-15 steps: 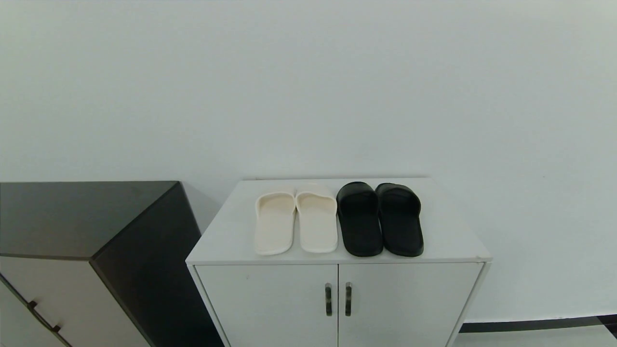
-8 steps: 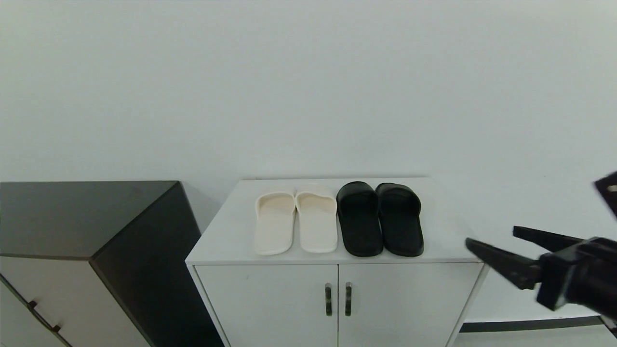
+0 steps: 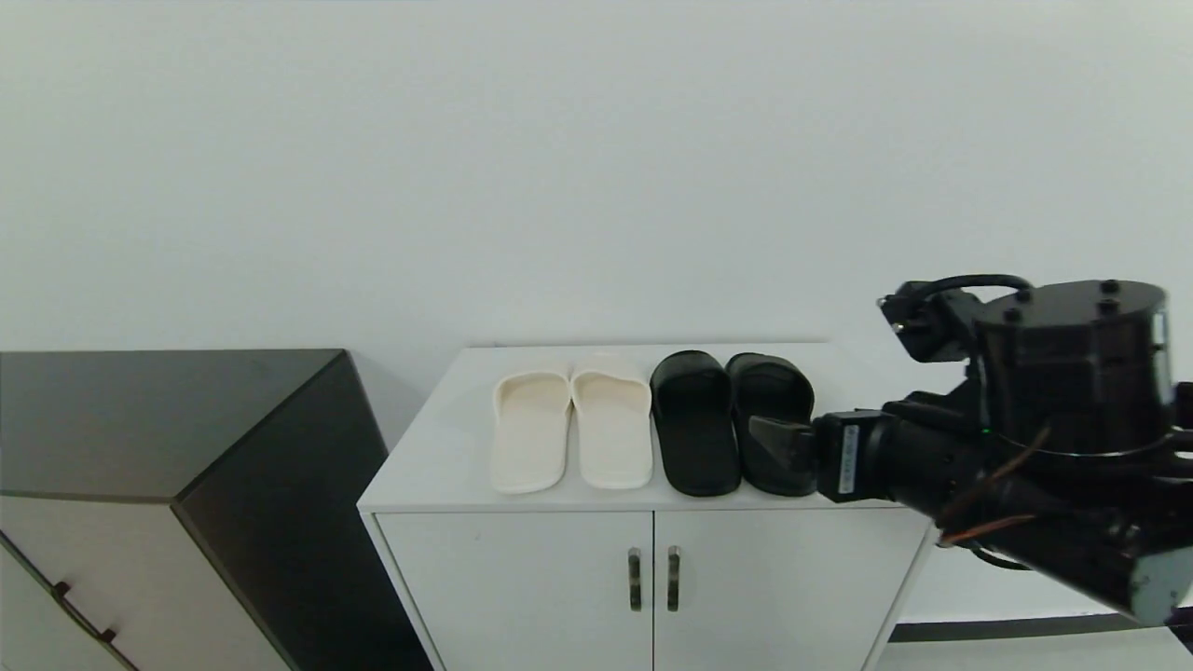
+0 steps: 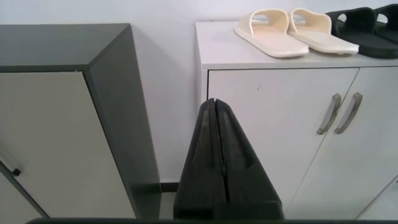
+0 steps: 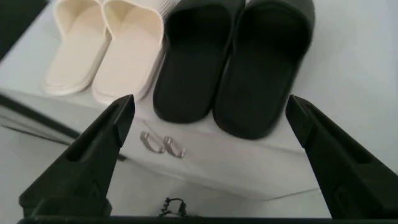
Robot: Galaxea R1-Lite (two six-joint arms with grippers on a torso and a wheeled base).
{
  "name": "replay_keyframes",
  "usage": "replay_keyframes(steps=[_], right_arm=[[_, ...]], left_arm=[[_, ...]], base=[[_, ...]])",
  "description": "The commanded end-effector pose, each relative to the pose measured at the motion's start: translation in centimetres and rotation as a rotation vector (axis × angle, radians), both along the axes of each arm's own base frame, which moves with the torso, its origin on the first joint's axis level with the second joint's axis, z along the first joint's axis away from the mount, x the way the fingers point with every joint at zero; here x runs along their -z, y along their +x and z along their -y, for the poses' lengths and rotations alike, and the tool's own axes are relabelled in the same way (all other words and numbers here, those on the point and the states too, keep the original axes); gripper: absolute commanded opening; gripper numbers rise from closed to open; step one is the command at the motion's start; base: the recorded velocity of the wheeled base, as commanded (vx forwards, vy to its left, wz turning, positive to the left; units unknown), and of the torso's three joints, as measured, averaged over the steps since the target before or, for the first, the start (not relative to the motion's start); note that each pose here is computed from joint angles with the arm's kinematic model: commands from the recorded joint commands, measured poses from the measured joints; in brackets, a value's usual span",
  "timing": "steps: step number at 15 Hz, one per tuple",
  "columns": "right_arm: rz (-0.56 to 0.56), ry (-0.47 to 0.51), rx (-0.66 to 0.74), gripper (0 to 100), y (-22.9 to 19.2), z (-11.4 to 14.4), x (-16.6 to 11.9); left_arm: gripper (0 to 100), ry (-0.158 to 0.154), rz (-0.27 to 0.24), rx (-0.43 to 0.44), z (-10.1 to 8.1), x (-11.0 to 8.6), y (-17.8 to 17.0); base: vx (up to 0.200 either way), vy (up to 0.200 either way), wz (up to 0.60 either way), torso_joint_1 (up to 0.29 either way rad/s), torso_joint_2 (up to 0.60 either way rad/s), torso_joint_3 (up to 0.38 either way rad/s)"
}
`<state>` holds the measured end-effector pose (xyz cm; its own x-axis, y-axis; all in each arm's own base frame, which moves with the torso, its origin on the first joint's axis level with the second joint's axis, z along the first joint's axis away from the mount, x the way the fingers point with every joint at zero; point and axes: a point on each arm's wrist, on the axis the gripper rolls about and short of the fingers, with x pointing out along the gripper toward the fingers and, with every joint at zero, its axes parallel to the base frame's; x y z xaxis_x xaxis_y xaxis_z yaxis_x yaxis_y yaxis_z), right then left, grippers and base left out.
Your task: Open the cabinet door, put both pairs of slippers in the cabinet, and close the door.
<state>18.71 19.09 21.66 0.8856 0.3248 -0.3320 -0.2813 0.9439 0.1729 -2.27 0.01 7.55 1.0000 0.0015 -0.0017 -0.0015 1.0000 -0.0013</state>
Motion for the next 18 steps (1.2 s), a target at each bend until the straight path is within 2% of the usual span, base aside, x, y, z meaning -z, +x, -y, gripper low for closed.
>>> replay_keyframes(steps=[1, 3, 5, 10, 14, 18], right_arm=[[-0.024, -0.071, 0.062, 100, 3.4, -4.1, 2.3], [-0.006, -0.103, 0.144, 100, 5.3, -5.8, 3.2], [0.003, -0.130, 0.213, 100, 6.9, -6.5, 4.4], [0.023, -0.120, 0.288, 100, 10.8, -6.9, 7.2], [0.039, -0.143, 0.318, 100, 13.9, -6.3, 7.6], [0.066, -0.145, 0.335, 100, 16.9, -6.7, 8.7]], left_arm=[[0, 0.000, 0.000, 0.000, 0.0, 0.0, 0.0], [0, 0.000, 0.000, 0.000, 0.0, 0.0, 0.0], [0, 0.000, 0.000, 0.000, 0.0, 0.0, 0.0], [0, 0.000, 0.000, 0.000, 0.0, 0.0, 0.0], [0, 0.000, 0.000, 0.000, 0.0, 0.0, 0.0], [0, -0.002, 0.000, 0.000, 0.0, 0.0, 0.0]], base=[[0.000, 0.000, 0.00, 0.000, 0.00, 0.000], [0.000, 0.000, 0.00, 0.000, 0.00, 0.000], [0.000, 0.000, 0.00, 0.000, 0.00, 0.000], [0.000, 0.000, 0.00, 0.000, 0.00, 0.000], [0.000, 0.000, 0.00, 0.000, 0.00, 0.000], [0.000, 0.000, 0.00, 0.000, 0.00, 0.000]])
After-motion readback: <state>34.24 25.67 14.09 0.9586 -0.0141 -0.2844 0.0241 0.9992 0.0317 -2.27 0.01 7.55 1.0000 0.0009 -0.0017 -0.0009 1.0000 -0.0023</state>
